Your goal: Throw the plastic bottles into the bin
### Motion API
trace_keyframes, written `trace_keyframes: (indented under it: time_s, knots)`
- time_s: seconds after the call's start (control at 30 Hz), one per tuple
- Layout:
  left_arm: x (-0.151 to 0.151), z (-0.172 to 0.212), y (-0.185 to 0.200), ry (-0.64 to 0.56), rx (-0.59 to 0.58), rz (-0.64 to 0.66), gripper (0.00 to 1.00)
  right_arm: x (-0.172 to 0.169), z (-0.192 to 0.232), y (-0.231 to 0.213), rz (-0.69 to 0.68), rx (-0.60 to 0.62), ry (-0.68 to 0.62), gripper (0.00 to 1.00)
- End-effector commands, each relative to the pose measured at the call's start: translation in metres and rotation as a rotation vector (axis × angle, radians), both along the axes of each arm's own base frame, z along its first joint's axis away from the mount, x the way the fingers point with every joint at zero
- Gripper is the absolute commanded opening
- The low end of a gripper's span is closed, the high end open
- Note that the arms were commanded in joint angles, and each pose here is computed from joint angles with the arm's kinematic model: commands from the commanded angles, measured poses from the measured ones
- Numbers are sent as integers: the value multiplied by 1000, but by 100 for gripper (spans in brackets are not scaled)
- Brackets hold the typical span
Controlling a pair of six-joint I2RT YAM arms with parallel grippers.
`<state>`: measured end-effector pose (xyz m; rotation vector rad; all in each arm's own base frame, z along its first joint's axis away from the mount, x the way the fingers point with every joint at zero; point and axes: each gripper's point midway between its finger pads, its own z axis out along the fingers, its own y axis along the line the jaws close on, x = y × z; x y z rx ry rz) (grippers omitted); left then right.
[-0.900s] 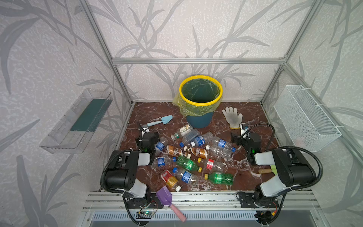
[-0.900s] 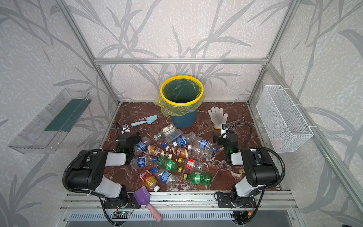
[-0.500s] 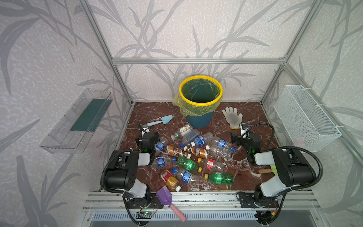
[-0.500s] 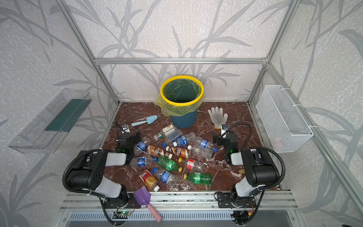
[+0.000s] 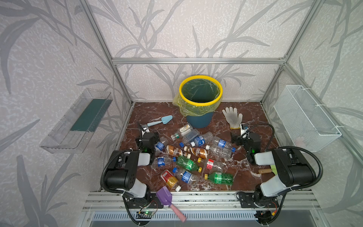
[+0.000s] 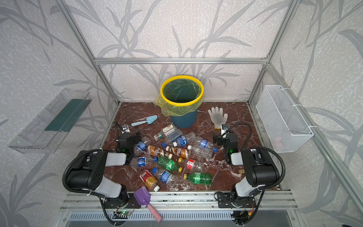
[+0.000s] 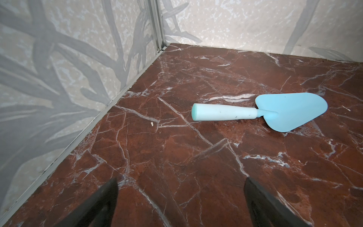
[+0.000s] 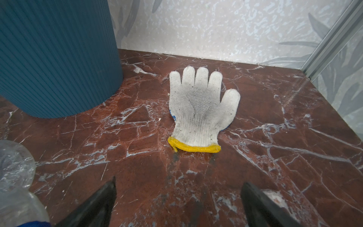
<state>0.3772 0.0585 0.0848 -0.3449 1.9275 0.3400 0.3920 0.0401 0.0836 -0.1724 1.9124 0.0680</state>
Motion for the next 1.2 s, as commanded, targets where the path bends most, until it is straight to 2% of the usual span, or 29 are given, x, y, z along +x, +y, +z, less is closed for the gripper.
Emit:
trace_keyframes:
  time_s: [0.0, 0.33, 0.4, 0.47, 0.5, 0.6, 0.7, 0.77, 0.8, 0.87, 1.0, 1.17]
  knots:
    - [7, 13, 1, -32, 10, -4, 99, 6, 9, 1, 2, -5, -29, 99]
    - [7, 12, 2, -29, 0, -8, 99, 6, 9, -1, 0, 12, -25, 99]
    - [7, 16, 3, -48, 4, -3, 96, 4, 16, -1, 1, 17, -50, 93]
    - [6, 38, 7, -76, 21, 23, 96, -2, 33, -7, -34, 11, -66, 90]
    - [2, 46, 9, -11, 11, 41, 96, -4, 47, -16, -87, 19, -51, 90]
    - [-7, 98, 24, 27, -62, 181, 97, -10, 83, -38, -263, 118, 85, 87]
    - [-13, 145, 21, 16, -153, 202, 90, -14, 114, -32, -287, 227, 177, 85]
    - [-25, 167, 16, 41, -228, 211, 88, -17, 129, -25, -263, 238, 218, 85]
    - [-31, 174, 9, 65, -268, 190, 87, -23, 127, -13, -276, 379, 282, 77]
    - [-45, 181, -7, 117, -343, 128, 83, -36, 125, 6, -265, 439, 386, 74]
    - [-85, 171, -45, 216, -510, -15, 79, -85, 115, 50, -217, 399, 584, 71]
    - [-143, 138, -72, 337, -670, -48, 77, -152, 108, 84, -109, 252, 664, 68]
